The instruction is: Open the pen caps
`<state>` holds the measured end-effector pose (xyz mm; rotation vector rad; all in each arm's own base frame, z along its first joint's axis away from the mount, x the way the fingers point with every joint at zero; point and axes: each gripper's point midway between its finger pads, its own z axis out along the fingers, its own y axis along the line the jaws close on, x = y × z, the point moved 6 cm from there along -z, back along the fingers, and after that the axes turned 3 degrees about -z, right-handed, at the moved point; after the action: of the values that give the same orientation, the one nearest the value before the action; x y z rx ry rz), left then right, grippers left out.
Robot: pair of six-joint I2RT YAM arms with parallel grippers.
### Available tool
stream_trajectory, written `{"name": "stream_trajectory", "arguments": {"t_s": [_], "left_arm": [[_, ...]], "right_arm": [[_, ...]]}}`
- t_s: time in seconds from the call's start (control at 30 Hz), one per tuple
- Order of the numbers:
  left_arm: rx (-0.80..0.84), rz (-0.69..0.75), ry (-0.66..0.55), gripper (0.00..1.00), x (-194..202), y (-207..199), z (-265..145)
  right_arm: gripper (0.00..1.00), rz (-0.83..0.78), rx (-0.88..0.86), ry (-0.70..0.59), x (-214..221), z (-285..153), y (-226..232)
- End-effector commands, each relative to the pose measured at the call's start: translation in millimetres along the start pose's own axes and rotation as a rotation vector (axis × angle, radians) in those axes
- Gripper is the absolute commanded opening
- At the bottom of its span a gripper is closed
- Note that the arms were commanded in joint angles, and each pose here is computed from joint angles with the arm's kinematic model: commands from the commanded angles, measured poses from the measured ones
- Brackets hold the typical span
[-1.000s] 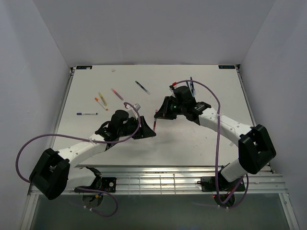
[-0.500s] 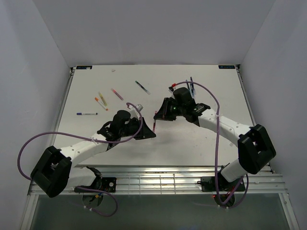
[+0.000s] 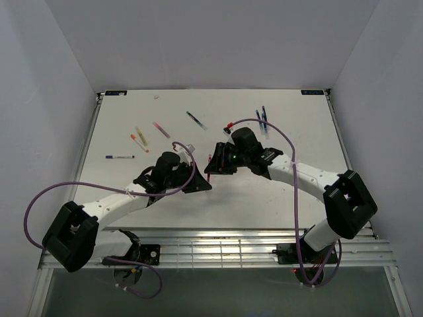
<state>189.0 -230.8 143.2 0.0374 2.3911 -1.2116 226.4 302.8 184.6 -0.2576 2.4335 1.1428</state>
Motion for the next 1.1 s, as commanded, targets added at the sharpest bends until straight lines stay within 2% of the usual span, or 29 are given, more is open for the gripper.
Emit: {"name": "stream_trajectory", "arguments": {"t_s": [0.0,0.07,0.37,0.5,0.6,0.63,0.73,0.93,1.03,1.07], "left_arm": [[0.044,0.046,-0.057,0.0,-16.3,-18.9,-6.0],[0.044,0.046,-0.059,0.0,-15.9,-18.9,-6.9],[0.044,0.049,-0.069,0.0,-15.4,-18.8,-9.7],[0.054,0.043,-0.062,0.0,-14.4,-19.4,-8.6],[0.054,0.042,-0.06,0.0,-13.7,-19.2,-9.2],[0.053,0.045,-0.059,0.0,-13.3,-18.7,-9.4],[0.052,0.049,-0.06,0.0,-12.7,-18.9,-11.4],[0.064,0.035,-0.025,0.0,1.8,-9.9,-13.5],[0.077,0.002,0.006,0.0,10.5,-6.0,-13.1],[0.076,-0.003,0.011,0.0,12.1,-4.9,-13.1]], "right_arm": [[0.4,-0.01,-0.018,0.015,6.6,7.3,-1.7],[0.37,-0.009,-0.016,0.021,8.5,10.0,-3.0],[0.34,-0.007,-0.007,0.038,15.4,14.7,-5.5],[0.24,-0.01,-0.033,0.047,16.5,20.6,-0.1],[0.13,0.003,-0.027,0.048,18.1,25.1,1.2],[0.08,0.001,-0.043,0.021,16.1,26.2,3.4],[0.08,0.024,-0.054,-0.047,14.9,24.7,1.9],[0.08,0.027,0.037,-0.192,-7.8,28.3,-3.4],[0.08,-0.002,0.119,-0.312,-47.6,33.3,-6.7],[0.08,-0.008,0.101,-0.37,-77.7,29.8,9.2]]}}
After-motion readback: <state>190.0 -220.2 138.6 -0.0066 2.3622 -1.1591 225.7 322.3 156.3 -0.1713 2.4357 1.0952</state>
